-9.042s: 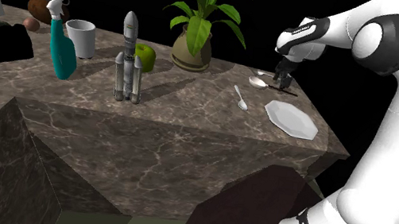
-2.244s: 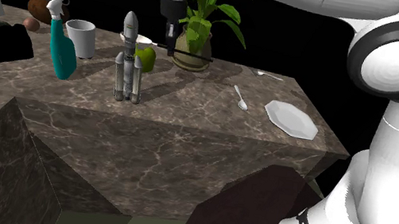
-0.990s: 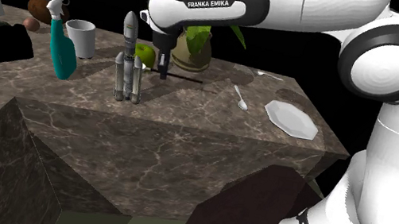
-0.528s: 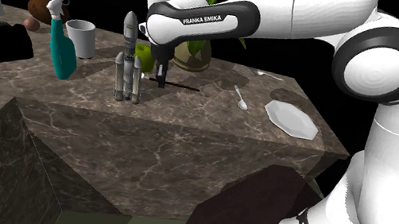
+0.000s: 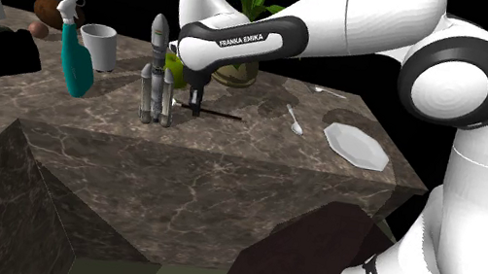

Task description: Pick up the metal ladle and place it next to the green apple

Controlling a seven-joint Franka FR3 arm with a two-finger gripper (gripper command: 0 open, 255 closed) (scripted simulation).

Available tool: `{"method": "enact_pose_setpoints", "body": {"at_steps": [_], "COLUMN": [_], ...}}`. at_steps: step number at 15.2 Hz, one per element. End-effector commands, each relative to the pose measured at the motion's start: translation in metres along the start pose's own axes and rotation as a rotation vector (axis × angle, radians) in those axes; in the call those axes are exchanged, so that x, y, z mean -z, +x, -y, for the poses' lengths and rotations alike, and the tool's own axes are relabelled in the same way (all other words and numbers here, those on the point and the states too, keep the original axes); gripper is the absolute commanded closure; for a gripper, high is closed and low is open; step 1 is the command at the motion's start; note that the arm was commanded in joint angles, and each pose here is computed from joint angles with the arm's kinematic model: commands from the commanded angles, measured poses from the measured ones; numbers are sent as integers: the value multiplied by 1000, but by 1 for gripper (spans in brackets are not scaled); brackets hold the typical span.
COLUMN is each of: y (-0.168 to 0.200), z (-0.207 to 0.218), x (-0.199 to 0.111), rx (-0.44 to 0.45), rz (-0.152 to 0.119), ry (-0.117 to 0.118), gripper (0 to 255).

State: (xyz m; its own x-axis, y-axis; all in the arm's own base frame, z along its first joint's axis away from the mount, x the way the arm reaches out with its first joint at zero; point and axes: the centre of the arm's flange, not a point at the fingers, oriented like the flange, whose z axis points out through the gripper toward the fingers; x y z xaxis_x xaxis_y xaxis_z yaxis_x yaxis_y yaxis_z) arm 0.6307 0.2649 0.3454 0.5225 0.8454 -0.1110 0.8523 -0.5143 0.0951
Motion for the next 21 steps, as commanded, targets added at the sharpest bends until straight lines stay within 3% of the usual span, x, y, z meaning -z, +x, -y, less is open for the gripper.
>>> {"method": "enact_pose_setpoints", "body": {"at_steps": [1, 5, 6, 11, 15, 21], "y": [0, 0, 0, 0, 0, 0], "z": [0, 0, 0, 0, 0, 0], "x": [0, 0, 0, 0, 50, 50], "rx": [0, 0, 0, 0, 0, 0], "rz": [0, 0, 0, 0, 0, 0], "ry": [0, 0, 0, 0, 0, 0], "gripper": [255, 255, 0, 0, 0, 0]}}
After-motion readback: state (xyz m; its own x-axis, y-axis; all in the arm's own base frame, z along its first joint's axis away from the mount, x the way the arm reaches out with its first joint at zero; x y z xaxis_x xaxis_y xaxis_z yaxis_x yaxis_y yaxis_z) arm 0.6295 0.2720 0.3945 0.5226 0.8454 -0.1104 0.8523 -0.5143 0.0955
